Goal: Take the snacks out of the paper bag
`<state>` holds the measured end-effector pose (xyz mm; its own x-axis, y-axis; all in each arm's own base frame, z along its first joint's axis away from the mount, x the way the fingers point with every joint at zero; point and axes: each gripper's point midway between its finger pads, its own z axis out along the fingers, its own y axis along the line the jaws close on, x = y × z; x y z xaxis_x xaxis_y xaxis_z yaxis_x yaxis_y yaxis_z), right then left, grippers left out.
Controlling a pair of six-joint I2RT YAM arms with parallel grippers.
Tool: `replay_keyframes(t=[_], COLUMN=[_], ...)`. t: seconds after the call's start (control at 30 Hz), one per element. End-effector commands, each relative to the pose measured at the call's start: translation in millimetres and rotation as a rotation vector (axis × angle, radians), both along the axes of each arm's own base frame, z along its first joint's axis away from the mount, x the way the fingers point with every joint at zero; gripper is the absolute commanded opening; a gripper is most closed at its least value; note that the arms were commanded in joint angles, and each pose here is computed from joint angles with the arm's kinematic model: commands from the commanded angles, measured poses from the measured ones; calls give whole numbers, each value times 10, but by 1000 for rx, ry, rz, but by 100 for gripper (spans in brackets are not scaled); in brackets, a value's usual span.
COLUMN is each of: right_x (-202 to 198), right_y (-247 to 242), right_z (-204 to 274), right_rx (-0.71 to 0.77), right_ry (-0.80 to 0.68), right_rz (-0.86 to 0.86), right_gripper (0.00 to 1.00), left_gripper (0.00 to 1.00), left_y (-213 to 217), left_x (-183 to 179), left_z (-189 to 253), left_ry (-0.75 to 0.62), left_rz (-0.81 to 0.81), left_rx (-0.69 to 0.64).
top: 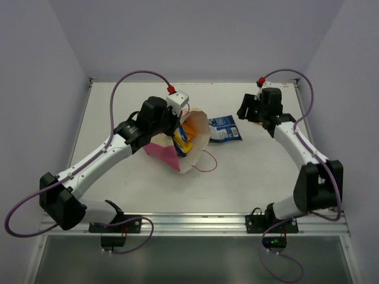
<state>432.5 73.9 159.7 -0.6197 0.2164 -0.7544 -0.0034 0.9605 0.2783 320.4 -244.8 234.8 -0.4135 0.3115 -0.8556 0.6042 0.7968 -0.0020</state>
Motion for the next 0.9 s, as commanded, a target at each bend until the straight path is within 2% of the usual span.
replay_keyframes(t=[0.0, 0.13, 0.23, 0.53, 0.73, 0.87], right_x=[-437, -1014, -1188, -1184, -1101, -1032], right_y=[722, 1489, 1825, 2595, 2723, 2801], right_z=[960, 1093, 1067, 588, 413, 281], right_rx=[113, 245, 347, 381, 367, 350], right_ry=[-273, -315, -317, -185, -165, -143], right_rz=[182, 373, 436, 558, 559, 565], right_gripper=[62, 56, 55, 54, 49, 42], left_gripper=[0, 0, 0, 0, 0, 0], left_y=[23, 38, 53, 18, 1, -4], left_x=[4, 22, 27, 26, 16, 13], left_z=[-72, -2, -8, 56, 63, 43], left_ry=[31, 19, 19, 26, 32, 36], left_rz=[15, 25, 33, 41, 33, 31], left_rx=[13, 14, 19, -9, -19, -19])
